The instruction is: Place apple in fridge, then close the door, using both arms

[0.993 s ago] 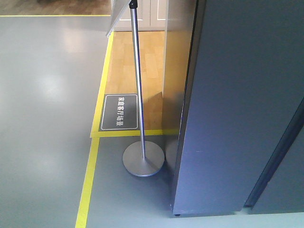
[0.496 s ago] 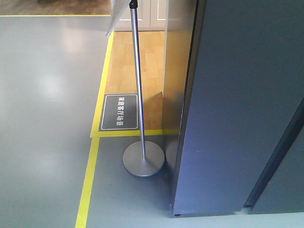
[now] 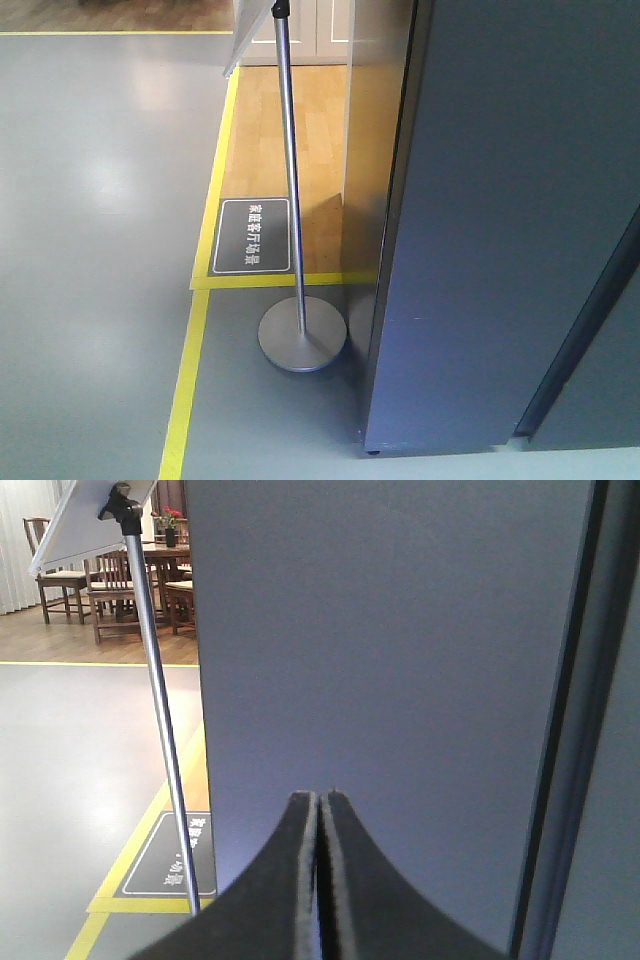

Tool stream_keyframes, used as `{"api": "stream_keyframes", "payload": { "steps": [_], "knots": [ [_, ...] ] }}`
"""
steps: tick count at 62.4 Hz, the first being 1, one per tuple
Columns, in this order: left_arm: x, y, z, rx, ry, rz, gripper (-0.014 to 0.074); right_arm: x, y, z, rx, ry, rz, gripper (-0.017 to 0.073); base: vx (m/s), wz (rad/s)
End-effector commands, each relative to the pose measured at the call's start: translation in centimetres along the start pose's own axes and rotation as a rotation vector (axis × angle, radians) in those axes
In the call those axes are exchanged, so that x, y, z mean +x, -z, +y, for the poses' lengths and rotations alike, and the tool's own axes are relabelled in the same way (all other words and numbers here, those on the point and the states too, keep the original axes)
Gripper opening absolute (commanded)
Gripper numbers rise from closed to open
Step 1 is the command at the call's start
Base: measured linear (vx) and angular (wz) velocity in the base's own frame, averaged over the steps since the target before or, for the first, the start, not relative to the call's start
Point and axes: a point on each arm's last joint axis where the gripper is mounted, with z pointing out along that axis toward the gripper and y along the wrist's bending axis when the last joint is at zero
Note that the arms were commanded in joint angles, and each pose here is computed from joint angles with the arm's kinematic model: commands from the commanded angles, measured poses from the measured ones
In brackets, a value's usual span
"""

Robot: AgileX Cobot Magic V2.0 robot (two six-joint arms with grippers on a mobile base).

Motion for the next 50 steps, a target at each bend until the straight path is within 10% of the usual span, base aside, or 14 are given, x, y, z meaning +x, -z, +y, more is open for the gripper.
{"api": "stream_keyframes", "payload": {
  "steps": [1,50],
  "knots": [
    [0.00,0.08,-0.02,0.001,0.011,-0.063,-0.0006,-0.29,0.06,-0.07,0.012,-0.005,-0.078,-0.0003,0.00,0.00],
    [0.00,0.08,-0.02,0.001,0.011,-0.063,-0.0006,-0.22,0.06,-0.07,0.012,0.005,-0.071,-0.0003,0.00,0.00]
  ]
}}
